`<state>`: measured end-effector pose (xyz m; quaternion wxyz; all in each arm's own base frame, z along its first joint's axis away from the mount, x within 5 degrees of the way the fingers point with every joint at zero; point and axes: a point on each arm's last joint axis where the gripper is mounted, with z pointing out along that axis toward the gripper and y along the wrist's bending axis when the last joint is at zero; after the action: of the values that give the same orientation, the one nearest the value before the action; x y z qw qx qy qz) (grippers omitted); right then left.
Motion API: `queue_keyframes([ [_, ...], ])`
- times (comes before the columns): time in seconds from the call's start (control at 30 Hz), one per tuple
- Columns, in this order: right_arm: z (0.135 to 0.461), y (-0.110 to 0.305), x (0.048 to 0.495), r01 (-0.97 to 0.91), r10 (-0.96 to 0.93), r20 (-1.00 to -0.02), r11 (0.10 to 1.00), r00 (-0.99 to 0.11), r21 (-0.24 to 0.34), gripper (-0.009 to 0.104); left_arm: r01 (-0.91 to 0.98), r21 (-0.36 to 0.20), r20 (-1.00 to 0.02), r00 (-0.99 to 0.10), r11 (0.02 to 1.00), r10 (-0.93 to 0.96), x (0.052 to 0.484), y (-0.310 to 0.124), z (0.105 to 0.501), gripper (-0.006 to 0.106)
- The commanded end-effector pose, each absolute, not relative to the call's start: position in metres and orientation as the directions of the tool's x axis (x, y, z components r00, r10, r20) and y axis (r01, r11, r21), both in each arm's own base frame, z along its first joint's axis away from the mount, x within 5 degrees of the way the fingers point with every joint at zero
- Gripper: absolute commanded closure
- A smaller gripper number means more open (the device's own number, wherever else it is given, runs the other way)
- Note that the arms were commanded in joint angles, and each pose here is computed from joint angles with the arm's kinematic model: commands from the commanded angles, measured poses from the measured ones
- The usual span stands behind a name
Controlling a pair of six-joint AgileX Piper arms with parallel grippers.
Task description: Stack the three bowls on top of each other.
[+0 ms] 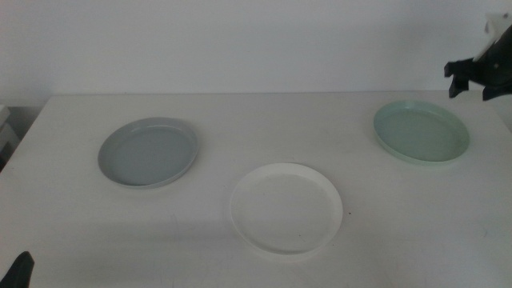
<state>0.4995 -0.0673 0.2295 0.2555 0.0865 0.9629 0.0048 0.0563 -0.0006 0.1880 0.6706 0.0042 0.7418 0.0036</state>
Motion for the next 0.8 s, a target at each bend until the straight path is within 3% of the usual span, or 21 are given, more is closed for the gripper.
queue_keyframes([
  [0.0,0.259,-0.076,0.507,0.154,0.147,-0.593,0.987,-0.792,0.039,0.041,-0.007,-0.004,-1.0,-0.006,1.0,-0.004,0.056,0.0,0.197,0.023],
  [0.4,0.209,-0.08,0.531,0.145,0.142,-0.532,0.989,-0.835,0.036,0.046,-0.007,-0.004,-1.0,-0.006,1.0,-0.004,0.056,0.0,0.197,0.023],
  [0.63,0.193,-0.079,0.53,0.146,0.145,-0.477,0.989,-0.867,0.036,0.062,-0.007,-0.004,-1.0,-0.006,1.0,-0.004,0.056,0.0,0.197,0.023],
  [0.77,0.192,-0.079,0.53,0.146,0.146,-0.472,0.989,-0.87,0.036,0.08,-0.007,-0.004,-1.0,-0.006,1.0,-0.004,0.056,0.0,0.197,0.023],
])
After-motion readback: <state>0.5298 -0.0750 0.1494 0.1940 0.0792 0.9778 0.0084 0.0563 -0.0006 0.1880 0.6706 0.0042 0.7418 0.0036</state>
